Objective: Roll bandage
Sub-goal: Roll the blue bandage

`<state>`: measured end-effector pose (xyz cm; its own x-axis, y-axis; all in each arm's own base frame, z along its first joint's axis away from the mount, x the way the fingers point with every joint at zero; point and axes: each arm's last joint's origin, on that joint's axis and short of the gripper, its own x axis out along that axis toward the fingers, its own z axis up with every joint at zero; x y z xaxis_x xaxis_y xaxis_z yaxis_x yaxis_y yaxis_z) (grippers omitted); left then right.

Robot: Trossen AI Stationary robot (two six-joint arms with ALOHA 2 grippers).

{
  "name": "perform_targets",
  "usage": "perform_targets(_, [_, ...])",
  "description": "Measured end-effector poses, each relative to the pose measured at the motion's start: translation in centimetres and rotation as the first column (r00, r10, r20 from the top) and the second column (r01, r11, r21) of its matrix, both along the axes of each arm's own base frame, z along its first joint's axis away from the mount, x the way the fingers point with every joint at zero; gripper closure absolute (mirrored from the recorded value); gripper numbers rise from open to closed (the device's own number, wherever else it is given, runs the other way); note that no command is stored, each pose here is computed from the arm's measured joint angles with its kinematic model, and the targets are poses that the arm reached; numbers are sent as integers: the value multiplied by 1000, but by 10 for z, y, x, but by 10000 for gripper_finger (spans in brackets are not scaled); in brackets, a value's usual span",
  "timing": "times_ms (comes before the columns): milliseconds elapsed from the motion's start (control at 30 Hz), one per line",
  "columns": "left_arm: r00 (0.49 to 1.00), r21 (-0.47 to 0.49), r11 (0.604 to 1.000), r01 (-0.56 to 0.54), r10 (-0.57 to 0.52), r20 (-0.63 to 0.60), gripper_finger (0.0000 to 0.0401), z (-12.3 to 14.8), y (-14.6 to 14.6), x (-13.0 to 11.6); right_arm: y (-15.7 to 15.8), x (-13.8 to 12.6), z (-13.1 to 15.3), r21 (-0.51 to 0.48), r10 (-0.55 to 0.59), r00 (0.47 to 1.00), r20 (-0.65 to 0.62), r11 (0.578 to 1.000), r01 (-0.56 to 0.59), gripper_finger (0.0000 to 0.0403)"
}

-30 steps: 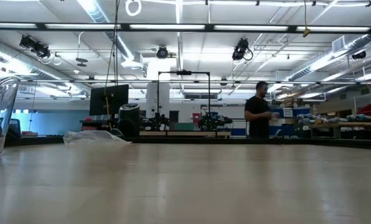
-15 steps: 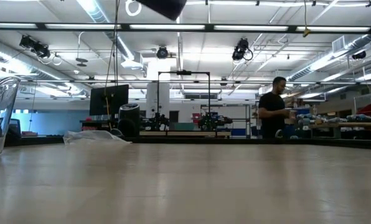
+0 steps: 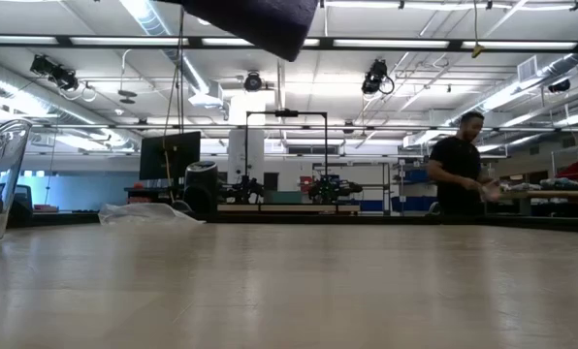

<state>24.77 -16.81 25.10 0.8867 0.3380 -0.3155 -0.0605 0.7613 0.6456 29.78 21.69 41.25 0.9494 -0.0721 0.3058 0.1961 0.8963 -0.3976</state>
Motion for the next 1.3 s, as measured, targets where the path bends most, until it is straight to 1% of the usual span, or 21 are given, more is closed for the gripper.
perform_targets(100, [999,-17,999,36,-36,25,385,1,-7,1,-21,1,11,13,-52,999,13,999,52,403])
perform_targets(233, [991,-24,992,120,-119,60,385,1,-21,3,-45,3,21,21,-107,994,20,994,106,403])
perform_targets(367, [981,-16,985,172,-170,91,385,9,-37,6,-65,13,21,51,-153,988,10,987,153,403])
perform_targets(467, [972,-27,976,217,-213,96,385,15,-48,9,-79,22,15,118,-171,985,-28,978,173,403])
perform_targets(600, [966,6,970,244,-244,91,385,20,-58,12,-96,35,3,213,-183,978,-104,956,202,395])
perform_targets(700, [964,7,968,251,-250,91,385,21,-62,13,-106,41,-4,266,-177,972,-154,940,213,377])
perform_targets(867, [964,5,968,252,-251,91,385,21,-63,13,-112,47,-16,289,-165,959,-231,929,230,327])
perform_targets(1033, [959,-5,963,269,-267,90,385,21,-64,12,-121,50,-24,345,-172,943,-284,900,268,279])
perform_targets(1167, [959,-9,963,270,-268,94,385,21,-64,12,-127,51,-27,390,-174,939,-297,875,286,258])
perform_targets(1300, [958,-10,962,271,-269,95,385,22,-64,12,-129,51,-29,445,-165,938,-305,846,293,249])
